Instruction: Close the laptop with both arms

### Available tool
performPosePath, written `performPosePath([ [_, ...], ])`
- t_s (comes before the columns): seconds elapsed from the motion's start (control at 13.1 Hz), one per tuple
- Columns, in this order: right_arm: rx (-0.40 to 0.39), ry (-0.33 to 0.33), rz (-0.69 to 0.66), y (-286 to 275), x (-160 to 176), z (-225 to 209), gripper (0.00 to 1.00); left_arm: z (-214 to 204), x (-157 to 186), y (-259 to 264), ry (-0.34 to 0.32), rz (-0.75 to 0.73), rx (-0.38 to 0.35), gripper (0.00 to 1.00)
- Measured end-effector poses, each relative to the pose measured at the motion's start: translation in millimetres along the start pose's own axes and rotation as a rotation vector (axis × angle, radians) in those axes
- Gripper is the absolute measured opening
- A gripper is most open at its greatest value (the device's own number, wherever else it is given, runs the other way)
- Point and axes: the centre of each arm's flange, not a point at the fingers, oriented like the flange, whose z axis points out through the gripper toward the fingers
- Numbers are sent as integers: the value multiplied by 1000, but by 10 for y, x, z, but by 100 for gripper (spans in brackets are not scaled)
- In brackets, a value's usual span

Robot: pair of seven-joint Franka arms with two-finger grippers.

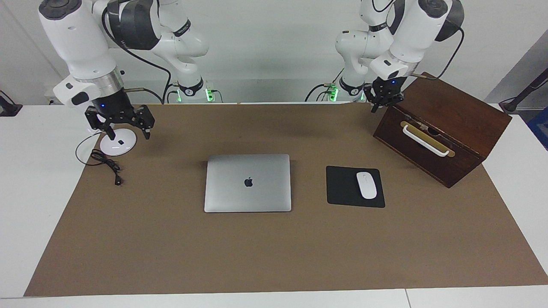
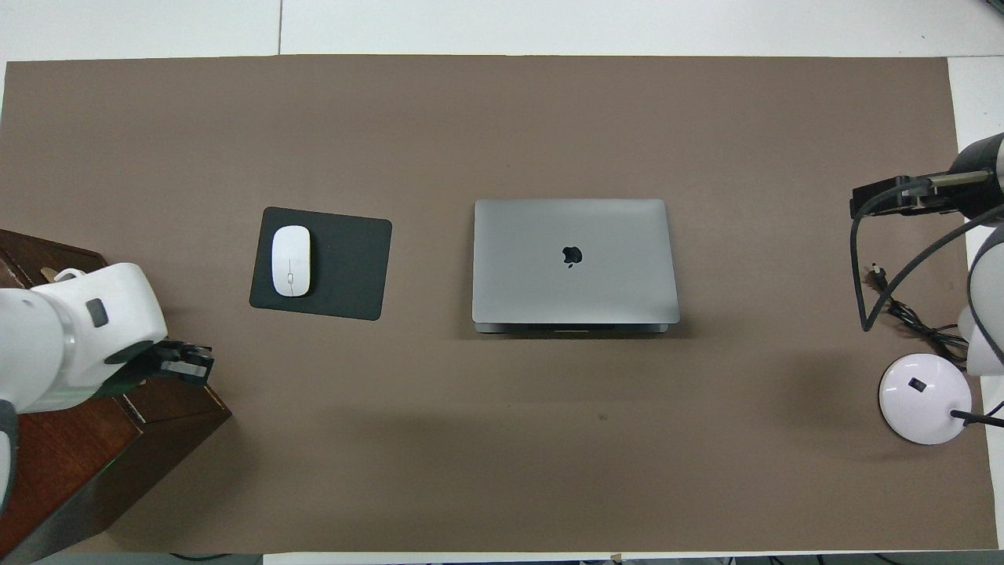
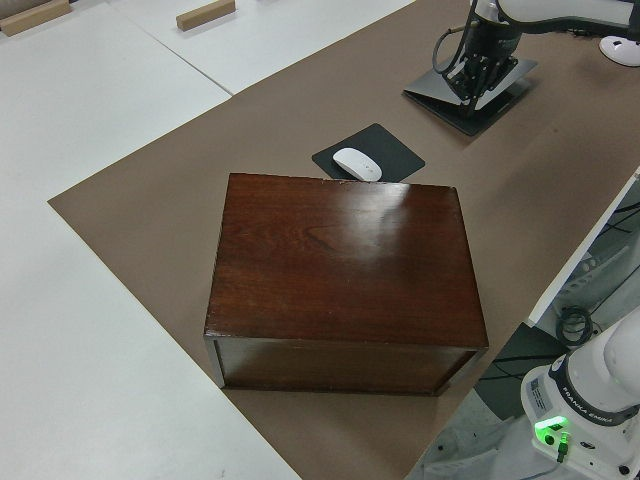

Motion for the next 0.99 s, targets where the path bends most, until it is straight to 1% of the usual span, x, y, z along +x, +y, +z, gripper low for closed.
performPosePath([
  [0.08, 0, -1, 4, 25, -2, 1, 100, -108, -9, -145, 17, -30, 4, 1],
  [0.23, 0, -2, 6, 34, -4, 2, 100, -295, -35, -400, 53, -85, 13, 19],
  [0.46, 1, -3, 7, 33, -5, 3, 100, -528, -94, -734, 99, -158, 28, 58],
  [0.53, 1, -3, 7, 32, -5, 3, 100, -569, -124, -833, 107, -181, 31, 68],
  [0.61, 1, -3, 7, 31, -6, 2, 100, -589, -148, -906, 111, -198, 33, 81],
  [0.69, 1, -3, 7, 30, -6, 2, 100, -608, -160, -955, 115, -209, 35, 92],
  [0.76, 1, -3, 7, 28, -6, 2, 100, -639, -158, -991, 121, -216, 37, 100],
  [0.99, 2, -3, 6, 26, -6, 2, 100, -790, -41, -1047, 146, -219, 47, 100],
])
